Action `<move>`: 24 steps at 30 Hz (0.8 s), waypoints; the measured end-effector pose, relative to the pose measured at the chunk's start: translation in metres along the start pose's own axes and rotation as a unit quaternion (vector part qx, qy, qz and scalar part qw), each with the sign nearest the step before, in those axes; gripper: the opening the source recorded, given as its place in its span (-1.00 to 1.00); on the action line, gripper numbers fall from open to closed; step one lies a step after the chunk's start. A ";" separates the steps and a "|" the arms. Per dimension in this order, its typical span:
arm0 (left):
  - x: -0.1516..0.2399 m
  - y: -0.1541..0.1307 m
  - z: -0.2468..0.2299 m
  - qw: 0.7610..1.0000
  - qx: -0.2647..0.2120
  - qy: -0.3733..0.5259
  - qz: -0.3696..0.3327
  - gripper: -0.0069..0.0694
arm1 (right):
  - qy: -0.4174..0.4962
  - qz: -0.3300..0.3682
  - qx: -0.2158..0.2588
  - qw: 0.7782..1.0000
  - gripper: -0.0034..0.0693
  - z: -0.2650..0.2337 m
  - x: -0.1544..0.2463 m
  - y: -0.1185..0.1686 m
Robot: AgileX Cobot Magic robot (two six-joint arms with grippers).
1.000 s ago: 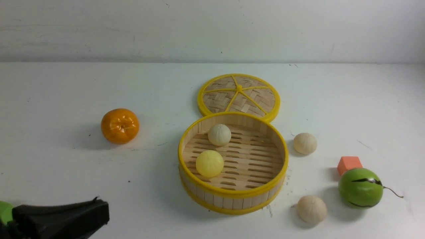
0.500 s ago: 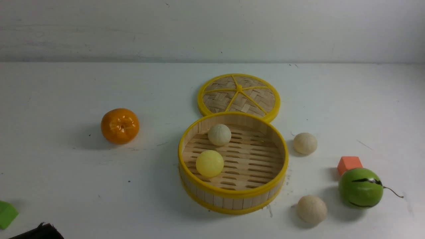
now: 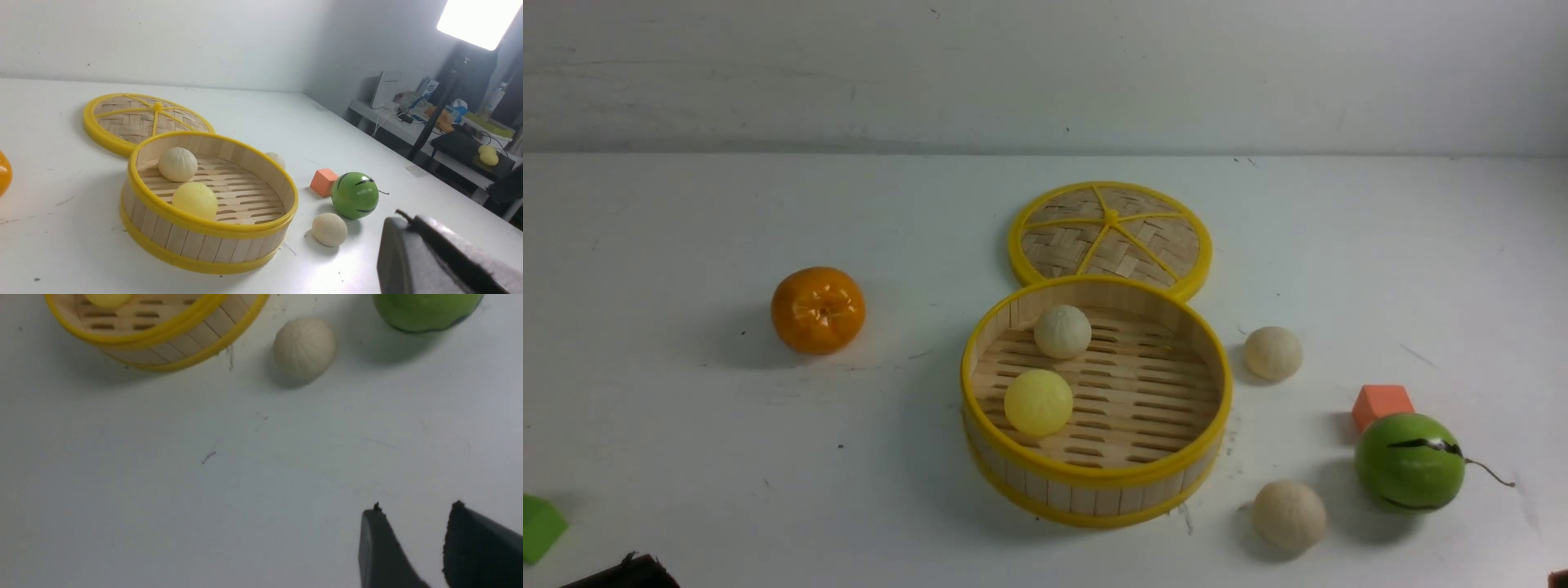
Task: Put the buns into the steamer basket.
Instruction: Use the right arm to grab a steamed stuffed bun
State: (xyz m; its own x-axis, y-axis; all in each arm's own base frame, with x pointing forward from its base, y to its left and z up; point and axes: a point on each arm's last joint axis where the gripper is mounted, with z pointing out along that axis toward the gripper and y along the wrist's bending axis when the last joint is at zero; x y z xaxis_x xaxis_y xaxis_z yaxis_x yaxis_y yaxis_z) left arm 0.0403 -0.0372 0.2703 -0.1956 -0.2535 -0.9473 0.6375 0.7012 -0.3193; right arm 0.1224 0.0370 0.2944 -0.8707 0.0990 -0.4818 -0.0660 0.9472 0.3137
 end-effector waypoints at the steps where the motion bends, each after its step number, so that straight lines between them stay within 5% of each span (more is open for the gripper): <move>1: 0.000 0.000 0.000 1.000 0.000 0.000 0.000 -0.85 | 0.015 -0.006 0.003 1.000 -0.25 0.003 -0.009 0.001; 7: 0.000 0.000 0.000 1.000 0.000 0.000 0.000 -0.85 | 0.101 -0.038 0.007 0.994 -0.25 0.039 -0.054 0.014; 16: 0.000 0.000 0.000 1.000 0.000 0.000 0.000 -0.85 | 0.159 -0.158 0.046 0.974 -0.25 0.112 -0.078 0.072; 24: 0.000 0.000 0.000 1.000 0.000 0.001 0.000 -0.85 | 0.177 -0.179 0.087 0.964 -0.11 0.167 -0.087 0.069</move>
State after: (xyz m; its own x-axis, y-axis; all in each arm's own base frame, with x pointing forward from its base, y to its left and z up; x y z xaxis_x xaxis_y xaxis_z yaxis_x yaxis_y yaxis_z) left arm 0.0404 -0.0373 0.2699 -0.1970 -0.2523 -0.9474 0.6371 0.7015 -0.3193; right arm 0.2748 0.1452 0.2210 -0.9214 -0.3242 -0.2143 -0.3366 0.9413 0.0235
